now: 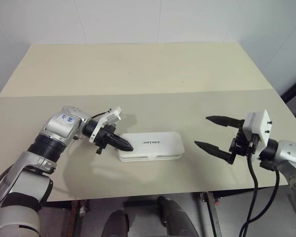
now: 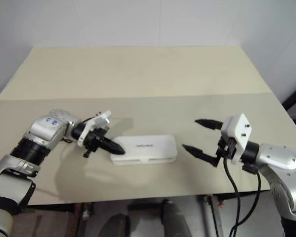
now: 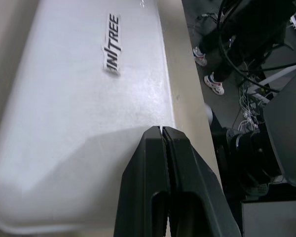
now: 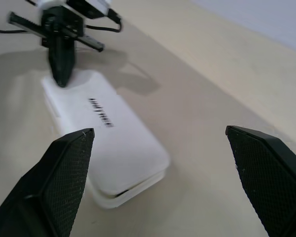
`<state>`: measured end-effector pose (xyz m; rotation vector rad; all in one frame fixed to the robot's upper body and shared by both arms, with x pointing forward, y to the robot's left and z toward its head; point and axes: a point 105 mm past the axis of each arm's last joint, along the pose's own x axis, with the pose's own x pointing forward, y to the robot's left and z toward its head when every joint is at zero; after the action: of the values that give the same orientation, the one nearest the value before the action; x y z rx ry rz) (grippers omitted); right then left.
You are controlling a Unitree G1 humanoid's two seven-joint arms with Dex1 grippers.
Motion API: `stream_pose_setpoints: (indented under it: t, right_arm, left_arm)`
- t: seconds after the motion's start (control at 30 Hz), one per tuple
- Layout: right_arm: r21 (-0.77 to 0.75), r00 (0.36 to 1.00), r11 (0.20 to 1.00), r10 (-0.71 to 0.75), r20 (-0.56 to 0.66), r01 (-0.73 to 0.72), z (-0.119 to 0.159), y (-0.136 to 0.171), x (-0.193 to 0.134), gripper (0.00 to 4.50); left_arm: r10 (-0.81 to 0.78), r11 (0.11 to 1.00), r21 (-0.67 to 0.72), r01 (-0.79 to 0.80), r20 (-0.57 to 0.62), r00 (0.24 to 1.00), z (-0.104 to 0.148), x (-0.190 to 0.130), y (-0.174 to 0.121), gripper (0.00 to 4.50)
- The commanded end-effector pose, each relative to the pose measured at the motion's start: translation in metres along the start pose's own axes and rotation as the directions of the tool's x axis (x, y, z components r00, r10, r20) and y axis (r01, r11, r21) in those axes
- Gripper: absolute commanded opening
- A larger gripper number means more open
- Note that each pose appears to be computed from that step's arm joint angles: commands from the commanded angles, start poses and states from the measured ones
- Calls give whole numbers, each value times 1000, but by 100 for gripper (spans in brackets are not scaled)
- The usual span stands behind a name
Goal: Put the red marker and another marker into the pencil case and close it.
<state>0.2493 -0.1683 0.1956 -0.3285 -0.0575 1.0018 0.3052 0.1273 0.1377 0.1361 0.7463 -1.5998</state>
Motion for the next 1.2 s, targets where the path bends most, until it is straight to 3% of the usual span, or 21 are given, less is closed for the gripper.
stream_pose_setpoints:
  t: [0.03, 0.27, 0.63, 0.93, 1.03, 1.2]
  right_arm:
    - [-43, 998, 997, 59, 27, -58, 10, 14, -12, 450]
    - [-50, 993, 992, 115, 37, -113, -2, 26, -30, 450]
    - [-69, 997, 996, 64, 53, -61, -7, 17, -23, 450]
    - [-86, 998, 996, 38, 55, -33, -8, 7, -19, 450]
    - [-88, 998, 996, 38, 57, -33, -7, 5, -16, 450]
    - [-87, 998, 995, 44, 53, -39, -8, 1, -14, 450]
  left_arm:
    - [-87, 996, 10, 87, -40, 995, -6, 7, -10, 5]
    - [-84, 996, -8, 83, -67, 994, -13, 12, -8, 5]
    - [-87, 994, -83, 76, -135, 987, -26, 17, -2, 5]
    - [13, 1000, 18, -12, -93, 996, -8, 9, 9, 5]
    - [21, 998, 59, -20, -14, 1000, 6, 8, 5, 5]
    - [57, 996, 53, -71, 237, 970, 48, -7, -4, 5]
